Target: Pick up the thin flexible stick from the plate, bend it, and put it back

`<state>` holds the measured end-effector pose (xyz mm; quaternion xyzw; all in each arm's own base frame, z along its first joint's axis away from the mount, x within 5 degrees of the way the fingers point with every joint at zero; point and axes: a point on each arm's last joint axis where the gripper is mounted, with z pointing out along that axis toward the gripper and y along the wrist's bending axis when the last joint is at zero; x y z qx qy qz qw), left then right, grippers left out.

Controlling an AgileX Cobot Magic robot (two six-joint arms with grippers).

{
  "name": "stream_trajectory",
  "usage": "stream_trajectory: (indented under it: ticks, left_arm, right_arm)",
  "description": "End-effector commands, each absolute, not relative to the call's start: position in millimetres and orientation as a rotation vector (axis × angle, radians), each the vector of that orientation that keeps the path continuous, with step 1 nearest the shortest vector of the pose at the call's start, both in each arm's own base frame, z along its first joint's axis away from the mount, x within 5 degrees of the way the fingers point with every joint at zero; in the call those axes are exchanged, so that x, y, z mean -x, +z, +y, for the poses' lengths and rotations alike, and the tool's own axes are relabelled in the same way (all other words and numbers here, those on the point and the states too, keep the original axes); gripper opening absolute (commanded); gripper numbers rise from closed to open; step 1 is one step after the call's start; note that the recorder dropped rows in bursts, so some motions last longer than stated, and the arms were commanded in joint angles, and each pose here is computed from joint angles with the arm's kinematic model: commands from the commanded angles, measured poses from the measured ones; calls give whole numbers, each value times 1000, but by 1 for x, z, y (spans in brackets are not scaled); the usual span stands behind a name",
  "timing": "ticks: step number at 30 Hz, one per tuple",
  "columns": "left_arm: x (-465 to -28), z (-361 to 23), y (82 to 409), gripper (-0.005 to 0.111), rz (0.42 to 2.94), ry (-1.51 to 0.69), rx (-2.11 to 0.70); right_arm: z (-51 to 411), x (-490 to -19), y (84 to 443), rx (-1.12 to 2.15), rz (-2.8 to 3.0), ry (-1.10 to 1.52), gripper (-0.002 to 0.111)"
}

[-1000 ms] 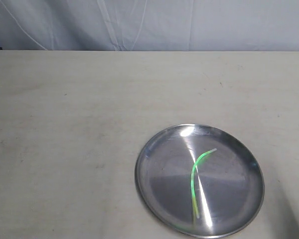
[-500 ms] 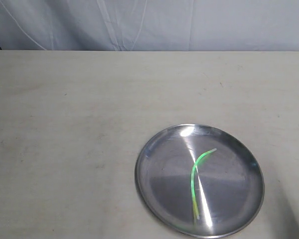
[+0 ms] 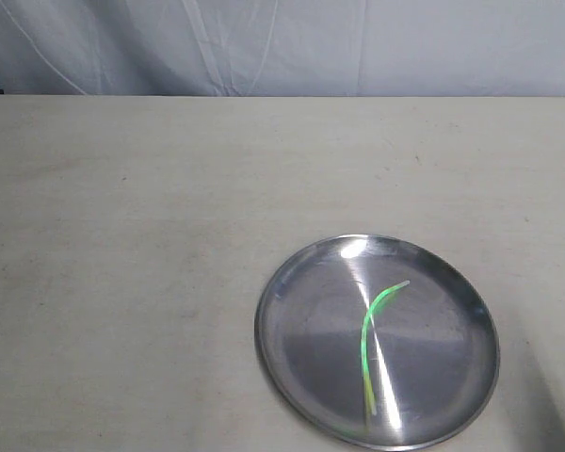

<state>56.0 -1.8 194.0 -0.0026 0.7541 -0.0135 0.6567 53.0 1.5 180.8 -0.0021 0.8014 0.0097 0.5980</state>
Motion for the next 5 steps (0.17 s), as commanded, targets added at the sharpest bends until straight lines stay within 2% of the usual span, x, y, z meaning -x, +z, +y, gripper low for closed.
stream_trajectory:
  ticks: [1, 5]
  left_arm:
    - [-56, -2, 194, 0, 1691, -40, 0]
    - [-56, -2, 194, 0, 1691, -40, 0]
  right_arm:
    - [1, -53, 181, 3, 1845, 15, -1]
    - [1, -53, 181, 3, 1845, 15, -1]
